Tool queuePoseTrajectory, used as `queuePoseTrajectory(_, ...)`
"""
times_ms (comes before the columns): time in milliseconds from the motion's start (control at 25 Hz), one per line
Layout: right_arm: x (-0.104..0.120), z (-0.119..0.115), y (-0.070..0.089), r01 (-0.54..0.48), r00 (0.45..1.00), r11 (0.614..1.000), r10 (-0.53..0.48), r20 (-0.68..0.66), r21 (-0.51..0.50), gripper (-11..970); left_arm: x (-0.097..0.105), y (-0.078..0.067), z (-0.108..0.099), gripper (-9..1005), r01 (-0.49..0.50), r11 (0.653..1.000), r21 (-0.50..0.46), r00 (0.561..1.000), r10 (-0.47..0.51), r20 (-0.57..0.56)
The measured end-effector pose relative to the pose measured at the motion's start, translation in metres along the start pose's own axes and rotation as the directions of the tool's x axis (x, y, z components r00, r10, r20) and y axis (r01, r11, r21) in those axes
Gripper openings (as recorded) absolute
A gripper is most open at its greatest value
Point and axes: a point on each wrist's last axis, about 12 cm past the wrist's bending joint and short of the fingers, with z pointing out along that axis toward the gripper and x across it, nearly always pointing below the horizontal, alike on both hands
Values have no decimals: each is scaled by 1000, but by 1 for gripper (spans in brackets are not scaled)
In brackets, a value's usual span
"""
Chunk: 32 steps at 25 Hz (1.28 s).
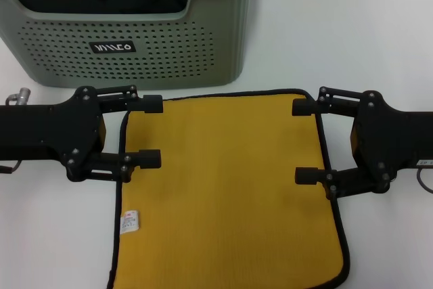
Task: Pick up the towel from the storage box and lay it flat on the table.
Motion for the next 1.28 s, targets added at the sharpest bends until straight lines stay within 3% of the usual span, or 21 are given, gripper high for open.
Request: queuePoseTrajectory(1280,-1,-1,-1,4,1000,1000,-4,3,1,874,0,0,-2,787,4,1000,-11,1000,-4,-6)
